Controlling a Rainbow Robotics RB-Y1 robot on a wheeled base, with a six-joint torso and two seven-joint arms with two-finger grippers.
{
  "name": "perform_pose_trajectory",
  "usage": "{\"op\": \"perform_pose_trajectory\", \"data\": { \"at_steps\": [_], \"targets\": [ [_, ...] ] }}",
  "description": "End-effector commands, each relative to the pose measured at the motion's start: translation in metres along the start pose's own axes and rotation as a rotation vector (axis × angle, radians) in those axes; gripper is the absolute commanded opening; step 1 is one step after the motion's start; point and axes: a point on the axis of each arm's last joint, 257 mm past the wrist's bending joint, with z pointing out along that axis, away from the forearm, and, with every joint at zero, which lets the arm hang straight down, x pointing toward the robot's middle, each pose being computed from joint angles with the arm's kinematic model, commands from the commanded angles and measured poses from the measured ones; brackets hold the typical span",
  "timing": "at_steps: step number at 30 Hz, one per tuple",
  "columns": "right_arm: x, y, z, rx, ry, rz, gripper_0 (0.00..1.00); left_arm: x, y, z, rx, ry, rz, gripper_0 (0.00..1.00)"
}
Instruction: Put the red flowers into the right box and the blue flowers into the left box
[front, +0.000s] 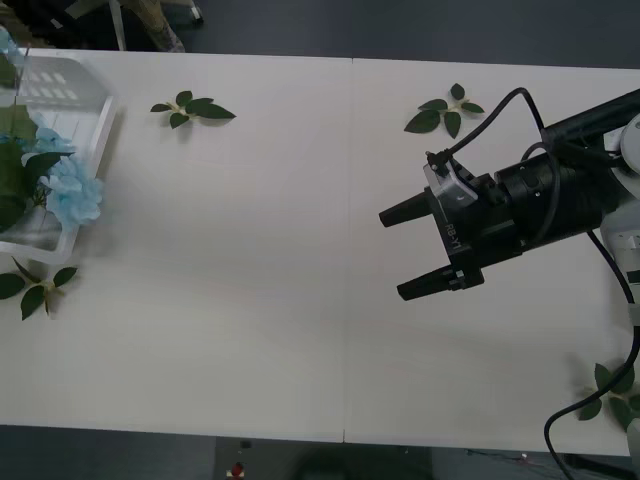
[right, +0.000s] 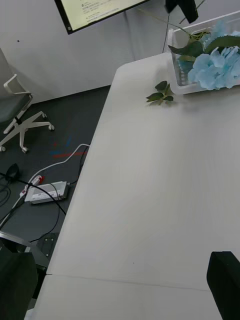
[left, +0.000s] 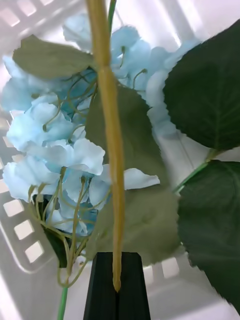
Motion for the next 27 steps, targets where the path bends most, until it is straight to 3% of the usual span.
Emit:
{"op": "perform_pose_trajectory", "data": {
  "at_steps": [1, 12, 13, 17, 19, 27],
  "targets": [
    [-0.015, -0.002, -0.001, -0.002, -0.006, -0.033, 1.00, 0.020, 0.021, 0.007, -0.084, 0.027, -0.075, 0.00],
    [-0.017, 0.007, 0.031, -0.024, -0.062, 0.002, 1.00, 0.068, 0.038, 0.042, -0.233, 0.074, -0.138, 0.01],
    [-0.015, 0.010, 0.033, -0.032, -0.061, 0.006, 1.00, 0.070, 0.038, 0.044, -0.243, 0.072, -0.143, 0.05],
    [-0.009, 0.021, 0.035, -0.040, -0.067, 0.018, 1.00, 0.072, 0.037, 0.051, -0.260, 0.067, -0.151, 0.53],
    [-0.006, 0.028, 0.033, -0.036, -0.057, 0.009, 1.00, 0.072, 0.039, 0.050, -0.263, 0.068, -0.153, 0.64],
    [-0.003, 0.040, 0.035, -0.027, -0.054, -0.004, 1.00, 0.070, 0.040, 0.048, -0.264, 0.058, -0.165, 0.74]
  ]
}}
